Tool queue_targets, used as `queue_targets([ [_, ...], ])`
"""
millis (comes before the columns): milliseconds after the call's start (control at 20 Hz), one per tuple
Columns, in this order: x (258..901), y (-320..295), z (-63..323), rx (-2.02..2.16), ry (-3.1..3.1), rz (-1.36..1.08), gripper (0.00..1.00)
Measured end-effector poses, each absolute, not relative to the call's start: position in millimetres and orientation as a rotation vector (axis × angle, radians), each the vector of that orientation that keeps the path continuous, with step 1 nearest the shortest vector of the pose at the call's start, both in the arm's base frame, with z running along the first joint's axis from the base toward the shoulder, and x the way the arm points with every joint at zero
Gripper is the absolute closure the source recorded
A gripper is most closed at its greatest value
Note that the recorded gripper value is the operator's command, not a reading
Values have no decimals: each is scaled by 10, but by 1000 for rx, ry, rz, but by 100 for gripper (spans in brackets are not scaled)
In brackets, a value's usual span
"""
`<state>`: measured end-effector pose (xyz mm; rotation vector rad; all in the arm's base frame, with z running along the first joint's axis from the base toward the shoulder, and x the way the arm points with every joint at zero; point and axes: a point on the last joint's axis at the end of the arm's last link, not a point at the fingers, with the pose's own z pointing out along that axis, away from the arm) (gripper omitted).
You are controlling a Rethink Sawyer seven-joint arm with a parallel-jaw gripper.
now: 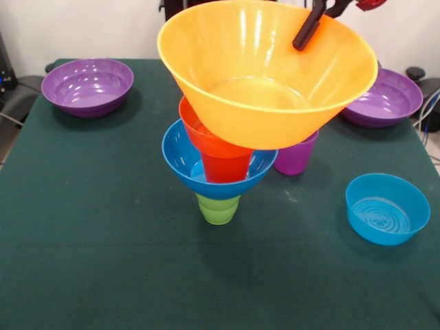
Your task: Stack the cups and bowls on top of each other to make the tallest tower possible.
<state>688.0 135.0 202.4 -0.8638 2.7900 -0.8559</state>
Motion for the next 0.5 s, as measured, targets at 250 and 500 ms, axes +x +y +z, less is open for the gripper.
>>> queue_targets([
  [250, 6884, 1370, 2114, -845, 2774, -832, 100],
  [500, 6884, 1391, 2155, -827, 2760, -806, 100],
])
